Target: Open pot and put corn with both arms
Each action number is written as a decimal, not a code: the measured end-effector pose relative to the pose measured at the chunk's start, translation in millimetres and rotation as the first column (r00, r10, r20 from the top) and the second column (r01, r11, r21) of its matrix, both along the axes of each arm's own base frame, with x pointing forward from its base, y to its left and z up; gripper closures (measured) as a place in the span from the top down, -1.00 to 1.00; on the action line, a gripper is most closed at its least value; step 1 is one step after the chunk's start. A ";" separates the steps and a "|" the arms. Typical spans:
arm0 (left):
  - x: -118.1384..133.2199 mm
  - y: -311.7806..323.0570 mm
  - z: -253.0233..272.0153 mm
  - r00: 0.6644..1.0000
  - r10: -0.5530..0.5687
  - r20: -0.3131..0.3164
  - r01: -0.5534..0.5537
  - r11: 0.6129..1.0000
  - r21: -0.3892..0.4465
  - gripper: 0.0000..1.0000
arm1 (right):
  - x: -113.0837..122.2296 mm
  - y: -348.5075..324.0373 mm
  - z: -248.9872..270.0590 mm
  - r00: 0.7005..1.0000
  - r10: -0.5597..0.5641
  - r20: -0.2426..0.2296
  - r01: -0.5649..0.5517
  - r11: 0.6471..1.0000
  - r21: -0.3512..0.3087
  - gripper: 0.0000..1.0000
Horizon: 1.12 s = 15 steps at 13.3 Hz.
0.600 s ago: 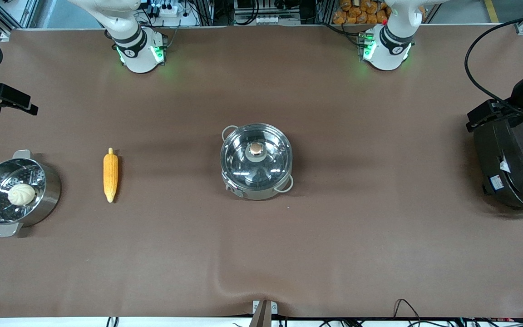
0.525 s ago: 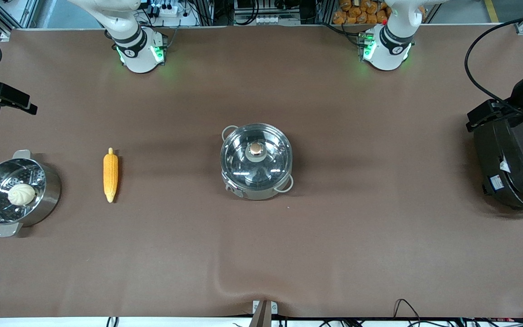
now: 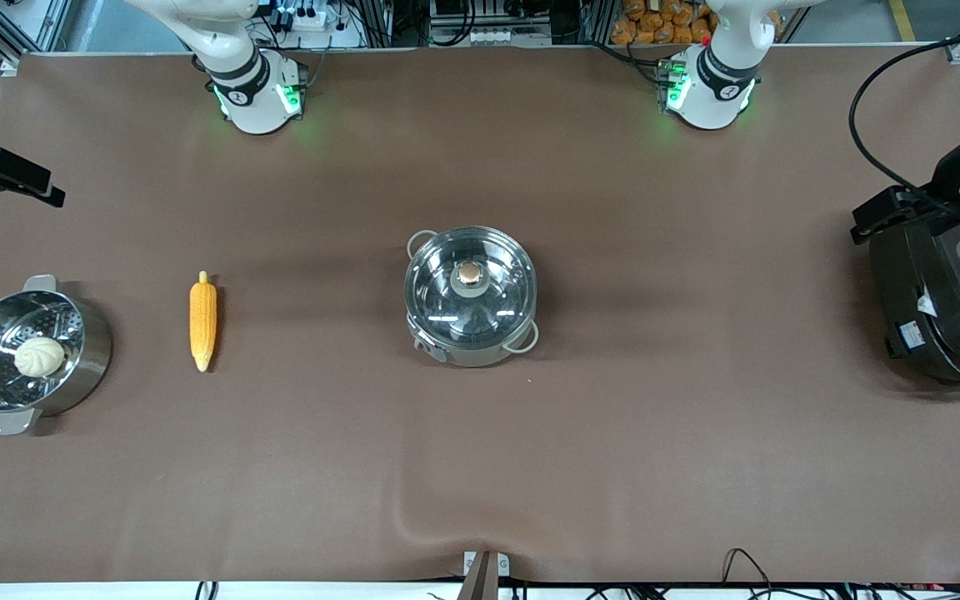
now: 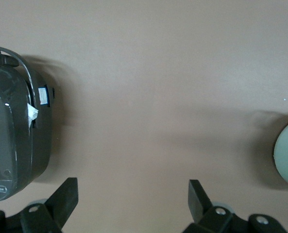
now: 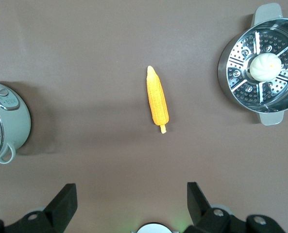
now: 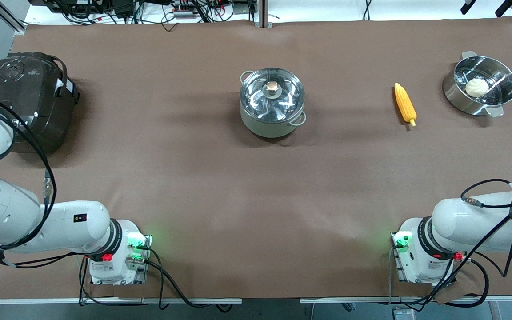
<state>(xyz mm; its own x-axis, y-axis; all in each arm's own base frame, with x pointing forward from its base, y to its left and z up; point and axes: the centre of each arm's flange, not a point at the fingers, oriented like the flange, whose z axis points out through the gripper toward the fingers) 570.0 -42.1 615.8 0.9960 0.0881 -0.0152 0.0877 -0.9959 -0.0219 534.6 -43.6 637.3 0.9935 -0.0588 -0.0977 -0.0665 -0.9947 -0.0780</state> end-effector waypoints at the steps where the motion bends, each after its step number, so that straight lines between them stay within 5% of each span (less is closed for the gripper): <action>1: 3.4 -8.0 -6.8 1.000 -0.015 -0.008 0.015 1.000 -0.003 1.00 | 0.0 -0.4 0.0 1.000 -0.001 0.000 0.001 1.000 0.000 1.00; 4: 18.8 -77.2 -27.8 0.999 -0.022 0.045 0.023 0.999 -0.027 1.00 | 0.2 -2.4 -3.3 1.000 -0.002 -0.006 0.002 1.000 0.000 1.00; 9: 13.4 -233.8 -85.5 0.996 0.091 0.010 -0.091 0.994 -0.065 1.00 | 12.3 -5.1 -28.3 1.000 -0.007 0.011 0.007 1.000 -0.003 1.00; 12: 12.8 -314.3 -133.0 0.979 0.205 0.001 -0.204 0.973 -0.106 1.00 | 25.0 -7.8 -78.7 0.999 -0.009 0.046 0.009 1.000 -0.013 1.00; 15: 7.7 -374.2 -175.0 0.954 0.301 -0.005 -0.300 0.947 -0.118 1.00 | 37.6 -11.9 -151.9 0.990 0.026 0.136 -0.022 0.999 -0.030 1.00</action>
<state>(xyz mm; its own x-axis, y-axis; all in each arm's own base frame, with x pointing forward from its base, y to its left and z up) 577.7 -416.3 440.8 0.9238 0.3817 -0.0303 0.3828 -0.9189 0.0958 572.2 -55.5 485.5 0.9986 -0.0355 0.0402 -0.0331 -0.9978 -0.0569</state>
